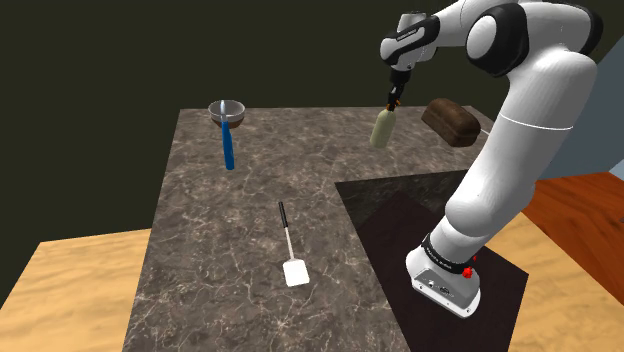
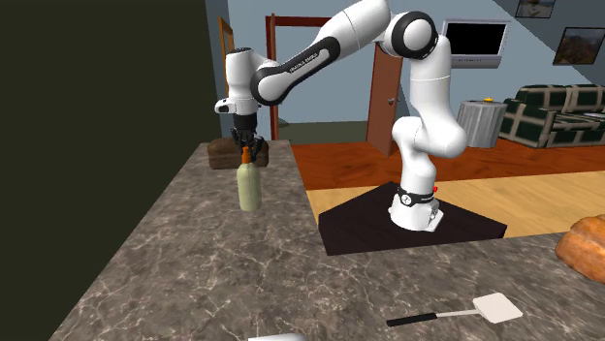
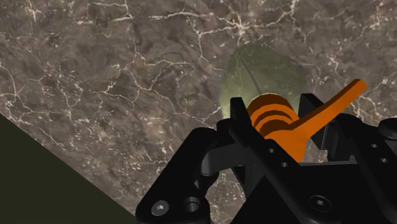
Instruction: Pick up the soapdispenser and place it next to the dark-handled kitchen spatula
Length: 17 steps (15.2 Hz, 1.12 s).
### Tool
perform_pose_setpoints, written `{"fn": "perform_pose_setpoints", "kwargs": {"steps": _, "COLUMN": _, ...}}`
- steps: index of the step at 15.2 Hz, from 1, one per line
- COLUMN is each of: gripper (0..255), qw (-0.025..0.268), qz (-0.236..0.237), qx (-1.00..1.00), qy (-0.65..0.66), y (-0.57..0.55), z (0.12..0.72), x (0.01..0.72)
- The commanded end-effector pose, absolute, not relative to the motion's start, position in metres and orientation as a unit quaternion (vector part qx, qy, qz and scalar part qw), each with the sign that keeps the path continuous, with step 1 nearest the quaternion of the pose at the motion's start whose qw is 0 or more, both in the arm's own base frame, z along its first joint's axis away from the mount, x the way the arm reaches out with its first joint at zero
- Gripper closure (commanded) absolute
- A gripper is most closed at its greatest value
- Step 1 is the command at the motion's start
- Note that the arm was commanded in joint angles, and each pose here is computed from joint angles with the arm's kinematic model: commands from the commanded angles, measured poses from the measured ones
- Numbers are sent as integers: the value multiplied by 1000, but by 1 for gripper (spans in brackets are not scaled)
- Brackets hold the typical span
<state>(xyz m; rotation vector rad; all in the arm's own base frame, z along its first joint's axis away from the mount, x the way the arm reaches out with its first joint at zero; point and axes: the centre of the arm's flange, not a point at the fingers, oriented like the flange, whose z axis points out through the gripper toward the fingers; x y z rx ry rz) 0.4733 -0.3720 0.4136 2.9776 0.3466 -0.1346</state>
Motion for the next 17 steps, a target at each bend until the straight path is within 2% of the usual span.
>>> {"fn": "perform_pose_setpoints", "kwargs": {"steps": 1, "gripper": 255, "qw": 70, "qz": -45, "qx": 990, "qy": 115, "y": -372, "z": 413, "x": 473}}
{"fn": "perform_pose_setpoints", "kwargs": {"steps": 5, "gripper": 255, "qw": 70, "qz": -45, "qx": 990, "qy": 115, "y": -372, "z": 413, "x": 473}}
{"fn": "perform_pose_setpoints", "kwargs": {"steps": 17, "gripper": 255, "qw": 70, "qz": -45, "qx": 990, "qy": 115, "y": -372, "z": 477, "x": 473}}
